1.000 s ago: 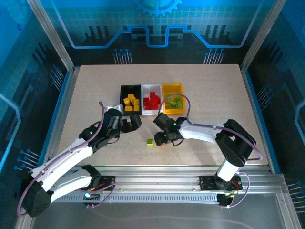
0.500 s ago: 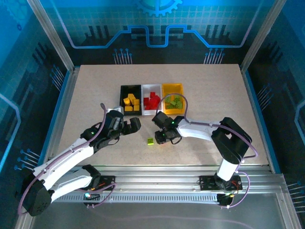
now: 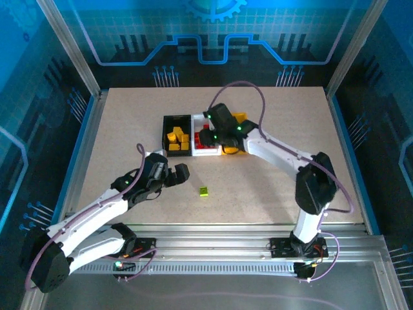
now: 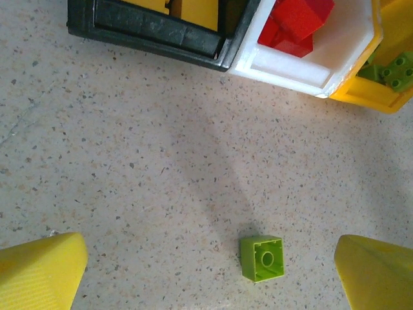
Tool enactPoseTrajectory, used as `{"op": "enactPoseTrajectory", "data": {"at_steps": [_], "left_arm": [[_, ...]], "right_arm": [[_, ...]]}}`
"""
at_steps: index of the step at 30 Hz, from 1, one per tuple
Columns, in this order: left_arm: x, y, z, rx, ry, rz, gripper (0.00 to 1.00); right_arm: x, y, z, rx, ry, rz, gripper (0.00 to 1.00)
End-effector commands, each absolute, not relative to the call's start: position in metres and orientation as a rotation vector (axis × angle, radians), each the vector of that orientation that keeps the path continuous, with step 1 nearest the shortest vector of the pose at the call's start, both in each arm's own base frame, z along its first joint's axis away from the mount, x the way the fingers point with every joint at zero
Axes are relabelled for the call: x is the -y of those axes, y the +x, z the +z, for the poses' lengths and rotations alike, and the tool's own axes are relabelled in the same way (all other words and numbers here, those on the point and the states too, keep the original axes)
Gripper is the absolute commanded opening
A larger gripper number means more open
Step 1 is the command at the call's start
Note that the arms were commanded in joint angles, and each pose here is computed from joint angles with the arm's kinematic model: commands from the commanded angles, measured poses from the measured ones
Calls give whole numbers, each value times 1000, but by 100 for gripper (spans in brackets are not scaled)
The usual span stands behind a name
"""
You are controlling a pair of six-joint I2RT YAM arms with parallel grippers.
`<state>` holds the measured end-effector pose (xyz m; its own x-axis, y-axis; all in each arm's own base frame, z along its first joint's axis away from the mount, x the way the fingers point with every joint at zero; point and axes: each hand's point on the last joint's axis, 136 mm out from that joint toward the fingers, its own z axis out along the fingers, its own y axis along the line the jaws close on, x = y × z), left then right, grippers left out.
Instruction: Sort the legos into containers by color
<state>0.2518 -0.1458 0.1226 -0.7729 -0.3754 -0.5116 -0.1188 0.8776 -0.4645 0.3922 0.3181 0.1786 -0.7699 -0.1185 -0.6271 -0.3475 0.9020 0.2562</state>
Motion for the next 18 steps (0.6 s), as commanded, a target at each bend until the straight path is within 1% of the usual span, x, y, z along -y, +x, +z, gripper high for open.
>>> {"op": "enactPoseTrajectory", "data": {"at_steps": [1, 7, 9, 10, 12, 13, 15, 18], "left_arm": [[145, 243, 113, -2461, -387, -575, 99], [144, 236, 107, -2482, -395, -585, 99], [144, 235, 107, -2478, -394, -592, 99], [143, 234, 107, -2479, -394, -592, 99], [144, 234, 107, -2477, -392, -594, 99], [144, 234, 107, -2478, -391, -595, 99], [144, 234, 107, -2479, -390, -594, 99], [144, 234, 110, -2472, -389, -601, 99]], "right_arm": [[-314, 423, 145, -2507, -303, 384, 34], [-321, 467, 125, -2551, -245, 391, 37], [-324, 474, 126, -2543, -242, 416, 40], [-326, 478, 129, -2531, -245, 437, 43], [-334, 479, 139, -2502, -280, 506, 56], [-335, 478, 144, -2494, -285, 511, 61], [-336, 472, 153, -2481, -302, 514, 64], [-335, 452, 163, -2471, -333, 516, 66]]}}
